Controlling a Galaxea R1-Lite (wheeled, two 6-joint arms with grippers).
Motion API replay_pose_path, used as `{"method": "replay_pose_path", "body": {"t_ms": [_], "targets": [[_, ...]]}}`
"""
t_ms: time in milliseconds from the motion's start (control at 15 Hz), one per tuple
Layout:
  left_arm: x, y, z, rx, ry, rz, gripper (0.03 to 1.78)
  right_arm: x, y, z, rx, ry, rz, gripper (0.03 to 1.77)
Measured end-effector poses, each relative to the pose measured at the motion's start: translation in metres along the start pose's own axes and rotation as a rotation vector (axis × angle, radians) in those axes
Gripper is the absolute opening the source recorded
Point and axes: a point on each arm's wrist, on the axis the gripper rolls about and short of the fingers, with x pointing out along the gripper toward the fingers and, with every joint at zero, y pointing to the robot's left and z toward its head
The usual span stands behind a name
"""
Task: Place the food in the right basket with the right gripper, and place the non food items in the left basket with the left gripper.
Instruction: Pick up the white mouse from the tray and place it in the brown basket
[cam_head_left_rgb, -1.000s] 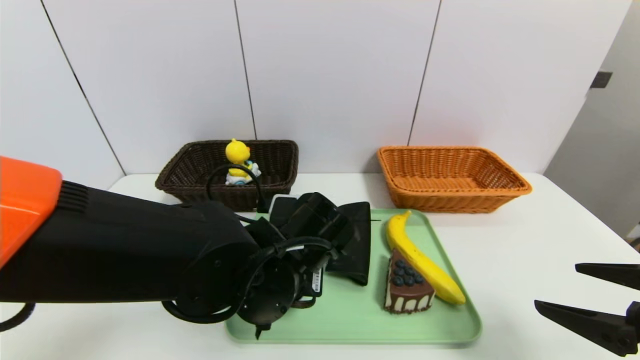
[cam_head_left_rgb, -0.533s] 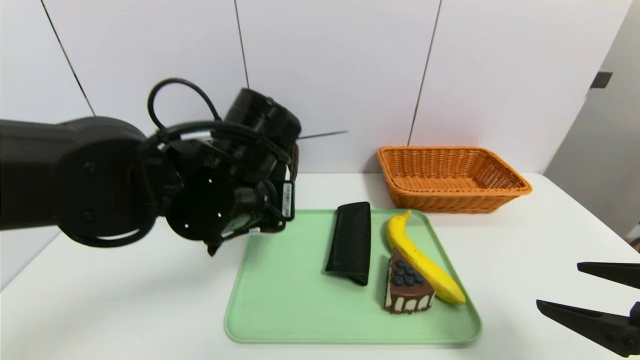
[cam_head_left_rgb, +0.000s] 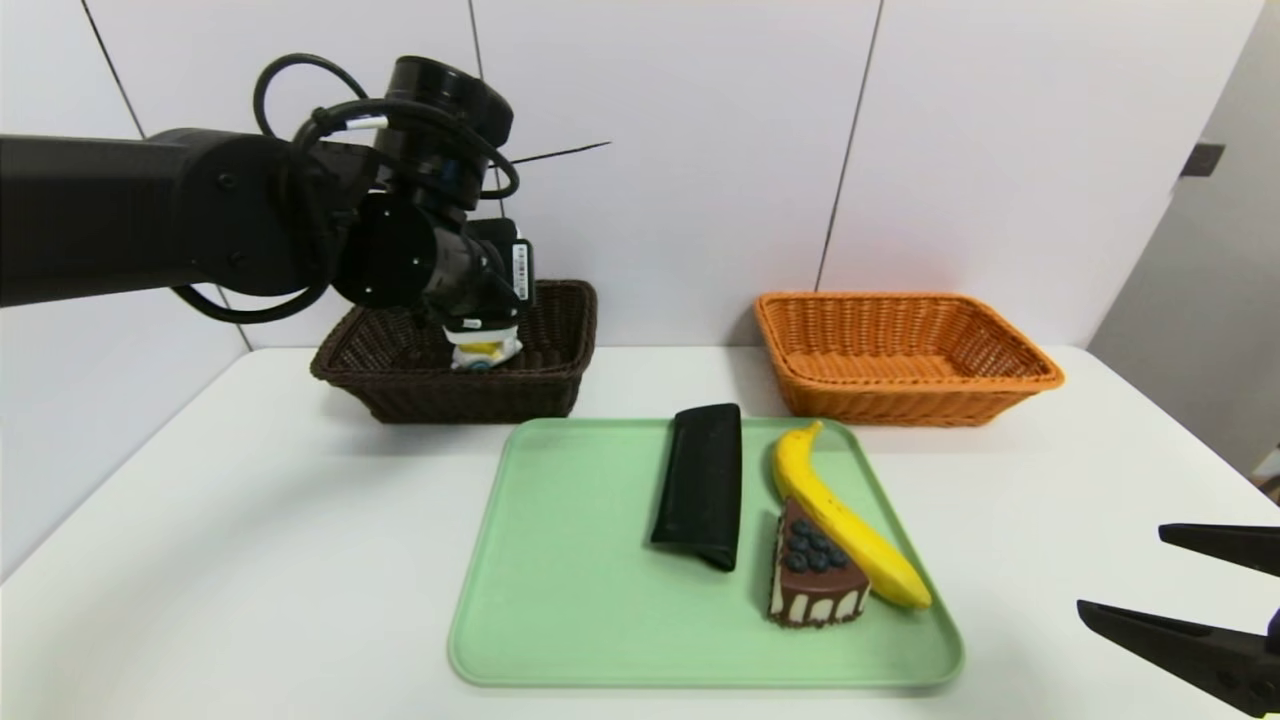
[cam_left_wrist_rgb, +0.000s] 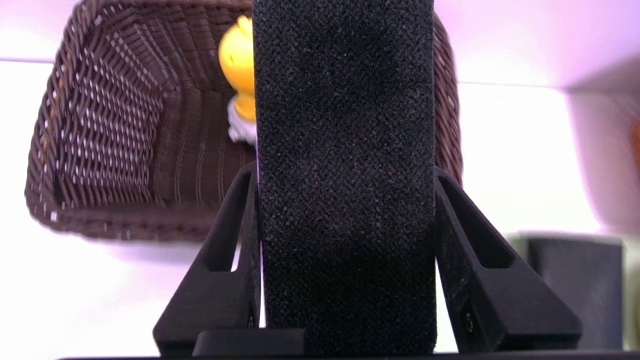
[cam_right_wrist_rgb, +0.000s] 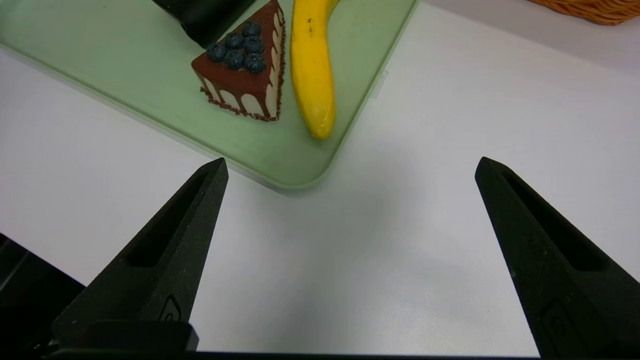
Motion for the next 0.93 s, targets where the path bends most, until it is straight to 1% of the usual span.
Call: {"method": "replay_pose_path", "body": {"t_ms": [133,267,533,733,933], "targets": [[0.023,0.0,0.005,-0.018,-0.01,0.023,0.97,0.0,0.0,-0.001,0.0,0.003,0.001,1.71],[0.046,-0.004,0.004,-0.024,-0.007,0.038,0.97,0.001,0.0,-0.002,0.002,0.008,0.001,1.71],[0.084,-0.013,-0.013,-0.009,0.035,0.059,0.97,0.002,0.0,-0.003,0.005,0.014,0.001,1.71],[0.104,-0.017,-0.025,0.0,0.057,0.068,0.97,0.003,-0.001,-0.004,0.008,0.018,-0.001,1.71],[0.113,-0.016,-0.031,-0.004,0.083,0.044,0.97,0.003,-0.001,-0.005,0.009,0.025,-0.001,1.71]]}}
